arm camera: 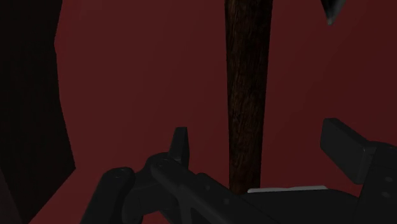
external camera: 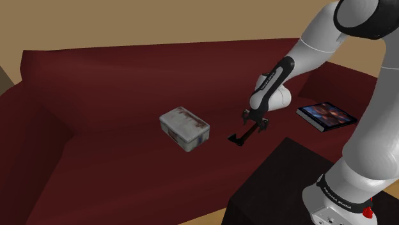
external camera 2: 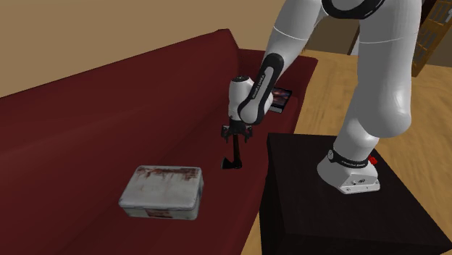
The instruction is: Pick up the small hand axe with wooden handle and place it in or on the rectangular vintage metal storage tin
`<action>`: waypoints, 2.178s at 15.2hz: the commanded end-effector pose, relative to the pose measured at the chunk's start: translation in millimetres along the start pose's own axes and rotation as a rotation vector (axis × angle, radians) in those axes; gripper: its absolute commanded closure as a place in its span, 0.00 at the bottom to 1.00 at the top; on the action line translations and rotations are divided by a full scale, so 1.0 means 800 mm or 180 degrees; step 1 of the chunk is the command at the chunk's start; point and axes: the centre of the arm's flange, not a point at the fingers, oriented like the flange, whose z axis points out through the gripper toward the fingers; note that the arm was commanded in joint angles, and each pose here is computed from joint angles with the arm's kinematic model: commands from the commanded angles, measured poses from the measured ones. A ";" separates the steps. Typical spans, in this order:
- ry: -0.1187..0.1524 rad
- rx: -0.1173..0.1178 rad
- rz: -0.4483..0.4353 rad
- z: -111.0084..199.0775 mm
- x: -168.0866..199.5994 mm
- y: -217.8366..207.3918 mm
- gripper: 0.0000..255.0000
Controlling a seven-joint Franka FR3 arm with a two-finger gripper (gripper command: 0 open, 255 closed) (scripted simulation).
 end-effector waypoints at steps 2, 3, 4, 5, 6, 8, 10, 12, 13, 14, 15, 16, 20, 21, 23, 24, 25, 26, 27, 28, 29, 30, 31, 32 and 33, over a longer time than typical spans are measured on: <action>0.0004 0.0001 0.0024 0.021 0.001 0.001 0.00; 0.0004 0.0001 0.0024 0.028 0.001 0.001 0.00; 0.0004 0.0001 0.0024 0.035 0.001 0.001 0.00; 0.0004 0.0001 0.0024 0.041 0.001 0.001 0.00; 0.0004 0.0001 0.0024 0.045 0.001 0.001 0.00; 0.0004 0.0001 0.0024 0.045 0.001 0.001 0.00; 0.0004 0.0001 0.0024 0.045 0.001 0.001 0.00; 0.0004 0.0001 0.0024 0.045 0.001 0.001 0.00; 0.0004 0.0001 0.0024 0.045 0.001 0.001 0.00; 0.0004 0.0001 0.0024 0.045 0.001 0.001 1.00; 0.0004 0.0001 0.0024 0.045 0.001 0.001 1.00; 0.0004 0.0001 0.0024 0.045 0.002 0.001 1.00; 0.0003 0.0001 0.0023 0.045 0.003 0.001 1.00; 0.0004 0.0001 0.0023 0.044 0.002 0.000 1.00; 0.0004 0.0001 0.0024 0.045 0.001 0.001 1.00; 0.0004 0.0001 0.0024 0.038 0.001 0.001 1.00; 0.0004 0.0001 0.0024 0.032 0.002 0.001 1.00; 0.0004 0.0001 0.0024 0.025 0.002 0.000 1.00; 0.0004 0.0001 0.0024 0.019 0.002 0.000 1.00; 0.0004 0.0001 0.0024 0.012 0.002 0.000 1.00; 0.0004 0.0001 0.0024 0.005 0.002 0.000 1.00; 0.0004 0.0001 0.0024 -0.001 0.002 0.000 1.00; 0.0004 0.0001 0.0024 -0.008 0.002 0.000 1.00; 0.0004 0.0001 0.0024 -0.014 0.002 0.000 1.00; 0.0004 0.0001 0.0024 -0.021 0.002 0.000 1.00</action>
